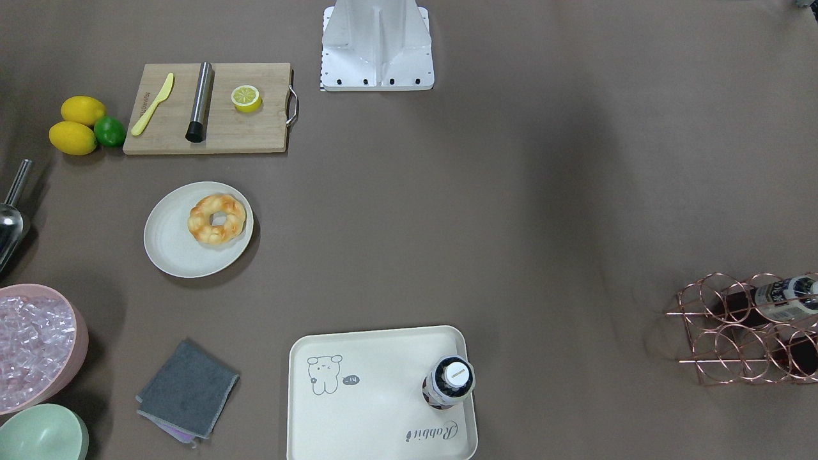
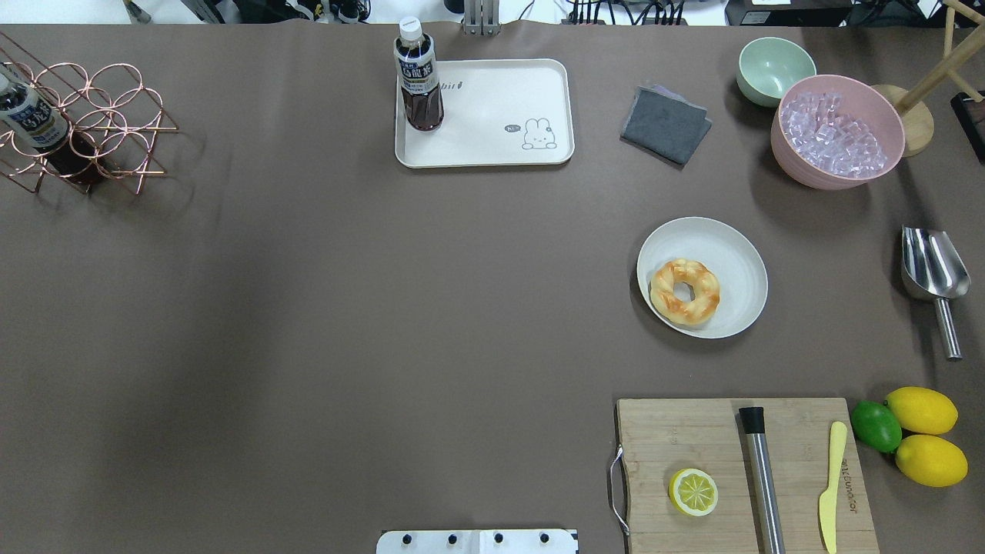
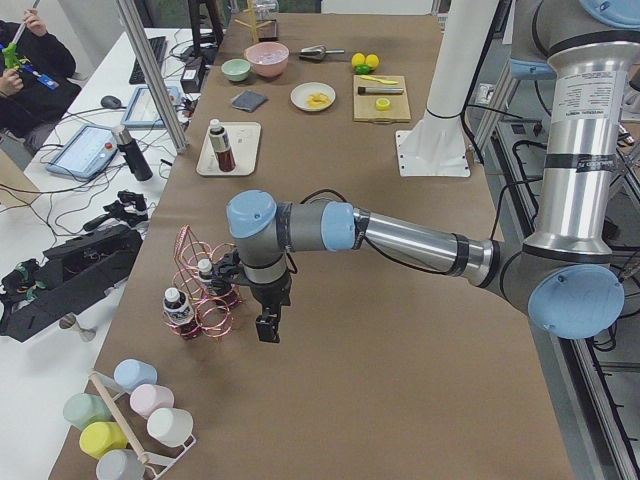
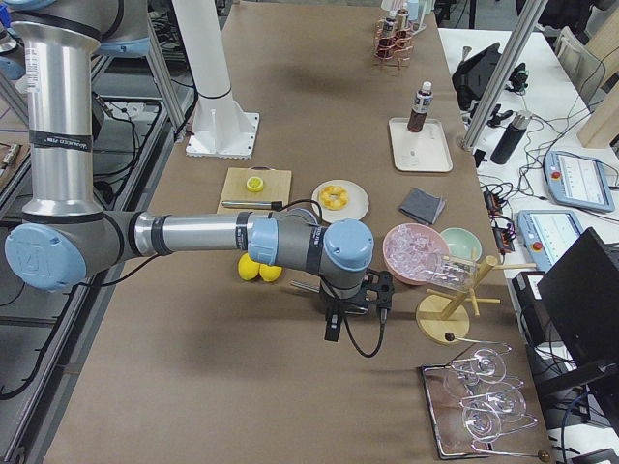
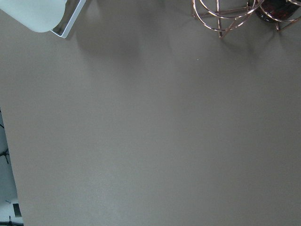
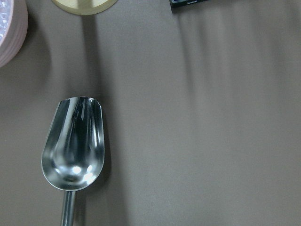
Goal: Place donut on tray
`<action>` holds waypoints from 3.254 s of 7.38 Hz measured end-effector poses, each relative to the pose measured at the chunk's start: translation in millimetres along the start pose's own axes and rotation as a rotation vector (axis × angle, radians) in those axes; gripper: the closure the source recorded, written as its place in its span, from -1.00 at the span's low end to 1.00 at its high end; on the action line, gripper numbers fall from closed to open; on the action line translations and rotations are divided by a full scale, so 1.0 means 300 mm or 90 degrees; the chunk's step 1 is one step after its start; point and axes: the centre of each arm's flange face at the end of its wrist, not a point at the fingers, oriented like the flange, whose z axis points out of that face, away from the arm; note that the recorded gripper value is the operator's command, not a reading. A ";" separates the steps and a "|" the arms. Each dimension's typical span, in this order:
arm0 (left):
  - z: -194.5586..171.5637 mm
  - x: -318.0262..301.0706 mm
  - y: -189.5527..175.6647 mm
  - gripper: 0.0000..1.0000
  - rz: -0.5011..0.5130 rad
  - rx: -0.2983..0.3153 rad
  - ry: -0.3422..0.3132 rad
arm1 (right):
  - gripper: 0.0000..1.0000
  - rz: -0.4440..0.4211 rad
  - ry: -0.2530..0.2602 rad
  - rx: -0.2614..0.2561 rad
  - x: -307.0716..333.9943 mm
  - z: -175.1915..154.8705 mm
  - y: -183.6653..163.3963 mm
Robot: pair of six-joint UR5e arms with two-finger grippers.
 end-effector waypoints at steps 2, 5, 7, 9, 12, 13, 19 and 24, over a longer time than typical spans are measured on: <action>0.002 -0.001 0.001 -0.96 -0.001 -0.001 0.000 | -1.00 0.000 0.000 0.000 0.000 0.000 0.000; 0.007 -0.005 0.003 -0.96 -0.003 -0.004 0.000 | -1.00 0.000 -0.001 0.000 0.000 0.000 0.000; 0.011 -0.008 0.005 -0.96 -0.004 -0.005 0.000 | -1.00 0.000 0.000 0.000 0.001 0.001 0.001; 0.019 -0.004 0.003 -0.96 -0.004 -0.008 0.001 | -1.00 -0.004 -0.001 0.001 0.005 0.004 0.008; 0.025 -0.002 0.004 -0.96 -0.004 -0.011 0.001 | -1.00 -0.009 -0.001 0.001 0.010 0.008 0.017; 0.026 -0.003 0.004 -0.96 -0.005 -0.012 0.001 | -1.00 -0.011 -0.001 0.003 0.006 0.004 0.015; 0.021 0.000 0.000 -0.96 -0.005 -0.010 0.000 | -1.00 -0.014 -0.008 0.008 -0.011 -0.007 0.008; 0.017 0.008 -0.003 -0.96 -0.002 -0.007 0.000 | -1.00 -0.025 -0.009 0.018 -0.009 -0.003 0.005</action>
